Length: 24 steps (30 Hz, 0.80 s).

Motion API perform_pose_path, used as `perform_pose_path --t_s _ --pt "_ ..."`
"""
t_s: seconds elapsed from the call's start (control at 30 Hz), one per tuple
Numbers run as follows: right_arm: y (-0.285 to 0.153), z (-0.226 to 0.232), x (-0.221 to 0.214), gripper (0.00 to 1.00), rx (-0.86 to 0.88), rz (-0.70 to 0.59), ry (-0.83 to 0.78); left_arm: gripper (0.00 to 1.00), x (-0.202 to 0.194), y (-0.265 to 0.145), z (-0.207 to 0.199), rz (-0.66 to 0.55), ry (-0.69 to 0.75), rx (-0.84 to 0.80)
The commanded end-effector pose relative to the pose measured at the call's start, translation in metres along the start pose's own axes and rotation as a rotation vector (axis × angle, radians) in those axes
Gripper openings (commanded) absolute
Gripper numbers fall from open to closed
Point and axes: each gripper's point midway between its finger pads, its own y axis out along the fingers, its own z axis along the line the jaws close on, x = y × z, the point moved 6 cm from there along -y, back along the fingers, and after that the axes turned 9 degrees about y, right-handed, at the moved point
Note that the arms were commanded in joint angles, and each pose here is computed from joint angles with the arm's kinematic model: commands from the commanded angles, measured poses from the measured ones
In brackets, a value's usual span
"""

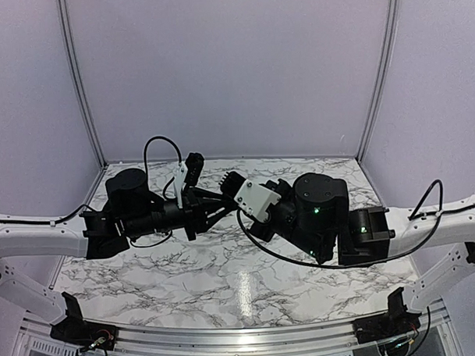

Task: Insert the wireless bluetooth earbuds into the charging case
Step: Insert the left earbud into the left side groove of the charging case.

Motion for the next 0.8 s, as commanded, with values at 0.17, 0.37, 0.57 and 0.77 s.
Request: perform_pose_path --t_s 0.17,0.37,0.57,0.77 --pt "0.003 0.015 -0.005 0.14 0.075 0.042 -0.049 0.0 0.045 -0.004 0.008 -0.167 0.052 0.053" --pt "0.001 0.016 -0.005 0.18 0.066 0.043 -0.052 0.0 0.046 -0.004 0.01 -0.175 0.041 0.059" --pt "-0.003 0.012 0.001 0.22 0.058 0.025 -0.025 0.0 0.046 -0.007 0.011 -0.193 0.043 0.06" --pt "-0.003 0.01 0.004 0.27 0.058 0.014 -0.02 0.0 0.045 -0.008 0.009 -0.205 0.045 0.04"
